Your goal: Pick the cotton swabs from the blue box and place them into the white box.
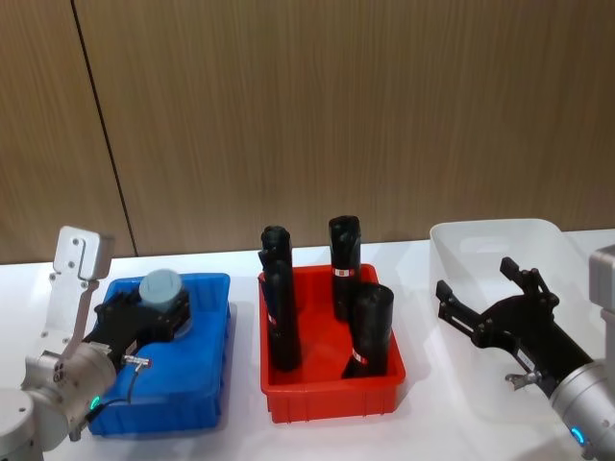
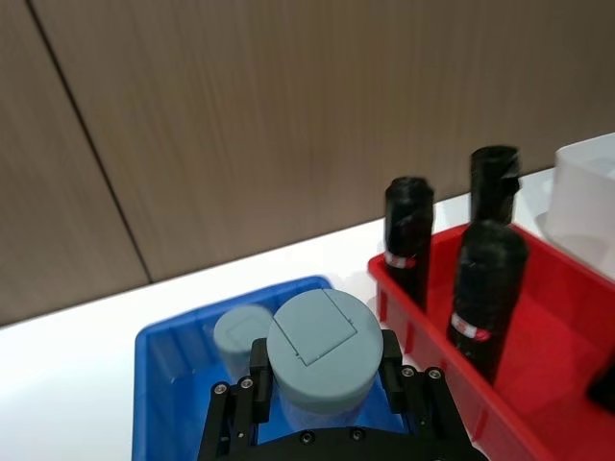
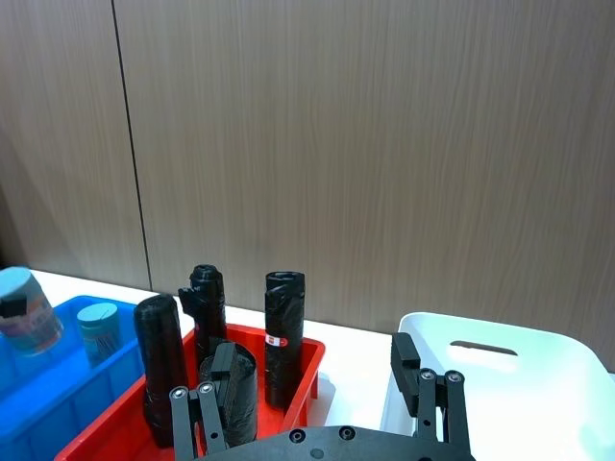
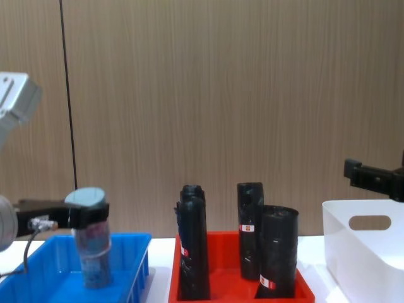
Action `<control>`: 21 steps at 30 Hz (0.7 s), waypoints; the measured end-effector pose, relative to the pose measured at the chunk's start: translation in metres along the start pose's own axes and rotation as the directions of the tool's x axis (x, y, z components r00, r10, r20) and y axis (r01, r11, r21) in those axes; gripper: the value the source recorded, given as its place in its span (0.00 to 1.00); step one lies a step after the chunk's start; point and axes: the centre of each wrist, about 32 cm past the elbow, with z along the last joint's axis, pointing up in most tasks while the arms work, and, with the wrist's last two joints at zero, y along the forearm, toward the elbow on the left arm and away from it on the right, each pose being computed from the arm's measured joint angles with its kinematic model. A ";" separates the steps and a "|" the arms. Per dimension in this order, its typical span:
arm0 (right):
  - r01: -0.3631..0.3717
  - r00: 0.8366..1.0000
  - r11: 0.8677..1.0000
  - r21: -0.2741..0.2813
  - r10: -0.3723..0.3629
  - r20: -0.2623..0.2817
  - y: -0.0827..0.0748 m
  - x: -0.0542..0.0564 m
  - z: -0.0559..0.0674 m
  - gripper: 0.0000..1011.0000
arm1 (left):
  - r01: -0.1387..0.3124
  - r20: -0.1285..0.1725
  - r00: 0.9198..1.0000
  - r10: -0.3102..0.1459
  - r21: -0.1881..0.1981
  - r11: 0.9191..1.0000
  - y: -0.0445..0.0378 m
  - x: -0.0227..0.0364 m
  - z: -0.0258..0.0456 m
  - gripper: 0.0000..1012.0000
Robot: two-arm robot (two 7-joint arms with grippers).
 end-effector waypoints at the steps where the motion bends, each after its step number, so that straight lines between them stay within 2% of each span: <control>1: 0.000 1.000 1.000 0.000 0.000 0.000 0.000 0.000 0.000 0.99 | 0.007 0.005 1.000 -0.007 -0.006 1.000 0.0005 0.0003 0.0009 0.65; 7: 0.000 1.000 1.000 0.000 0.000 0.000 0.000 0.000 0.000 0.99 | 0.083 0.053 0.995 -0.079 -0.070 0.994 0.0054 0.0026 0.0123 0.65; 13: 0.000 1.000 1.000 0.000 0.000 0.000 0.000 0.000 0.000 0.99 | 0.167 0.096 0.983 -0.156 -0.115 0.979 0.0094 0.0056 0.0219 0.65; 17: 0.000 1.000 1.000 0.000 0.000 0.000 0.000 0.000 0.000 0.99 | 0.223 0.121 0.971 -0.208 -0.135 0.965 0.0110 0.0076 0.0275 0.65; 20: 0.000 1.000 1.000 0.000 0.000 0.000 0.000 0.000 0.000 0.99 | 0.270 0.141 0.958 -0.250 -0.147 0.952 0.0119 0.0093 0.0313 0.65; 21: 0.000 1.000 1.000 0.000 0.000 0.000 0.000 0.000 0.000 0.99 | 0.292 0.150 0.951 -0.270 -0.151 0.945 0.0122 0.0102 0.0333 0.65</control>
